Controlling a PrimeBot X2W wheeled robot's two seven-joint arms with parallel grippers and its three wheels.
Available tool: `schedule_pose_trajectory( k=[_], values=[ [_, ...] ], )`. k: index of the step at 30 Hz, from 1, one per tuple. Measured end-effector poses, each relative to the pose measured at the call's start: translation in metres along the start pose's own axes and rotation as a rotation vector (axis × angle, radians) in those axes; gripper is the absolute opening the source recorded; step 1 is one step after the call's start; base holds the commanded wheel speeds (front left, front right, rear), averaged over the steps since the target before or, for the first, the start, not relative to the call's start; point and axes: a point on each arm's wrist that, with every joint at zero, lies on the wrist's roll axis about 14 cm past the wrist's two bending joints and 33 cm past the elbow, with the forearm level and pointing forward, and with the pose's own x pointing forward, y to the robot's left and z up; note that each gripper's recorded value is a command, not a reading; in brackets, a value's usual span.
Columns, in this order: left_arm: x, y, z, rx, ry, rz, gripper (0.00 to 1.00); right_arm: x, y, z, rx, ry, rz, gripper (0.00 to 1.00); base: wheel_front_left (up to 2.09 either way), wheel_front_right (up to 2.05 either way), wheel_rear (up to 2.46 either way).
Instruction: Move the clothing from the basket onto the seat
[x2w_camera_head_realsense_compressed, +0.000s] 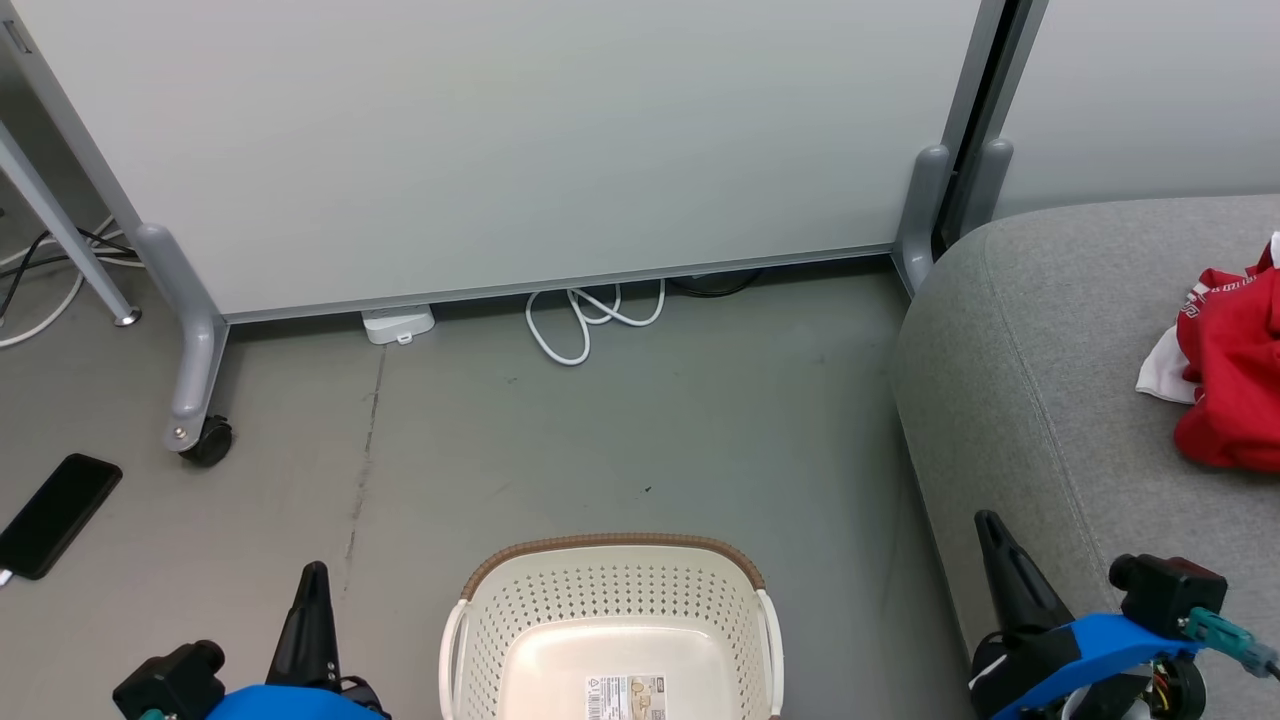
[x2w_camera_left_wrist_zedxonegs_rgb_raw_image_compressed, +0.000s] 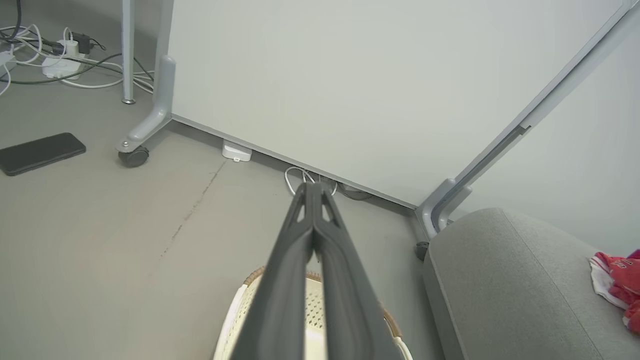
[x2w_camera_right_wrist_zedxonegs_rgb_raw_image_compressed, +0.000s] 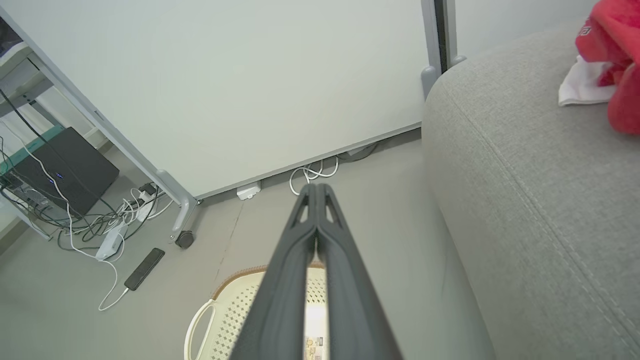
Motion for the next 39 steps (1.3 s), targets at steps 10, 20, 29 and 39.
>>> schedule_pose_trajectory(
  k=[10, 20, 29, 39],
  values=[
    [0.005, 0.0, 0.008, -0.151, -0.013, 0.014, 0.0, 0.0, -0.004, 0.005, 0.168, -0.017, -0.016, 0.0, 0.0, 0.0, 0.0],
    [0.009, 0.0, 0.015, -0.276, -0.026, 0.021, 0.0, 0.0, -0.007, 0.009, 0.304, -0.029, -0.024, 0.0, 0.0, 0.0, 0.0],
    [0.012, -0.002, 0.021, -0.401, -0.035, 0.016, 0.0, 0.001, -0.01, 0.015, 0.438, -0.046, -0.025, 0.0, 0.0, 0.0, 0.0],
    [0.015, -0.004, 0.028, -0.514, -0.045, 0.007, 0.0, 0.001, -0.012, 0.019, 0.561, -0.062, -0.024, 0.0, 0.0, 0.0, 0.0]
  ],
)
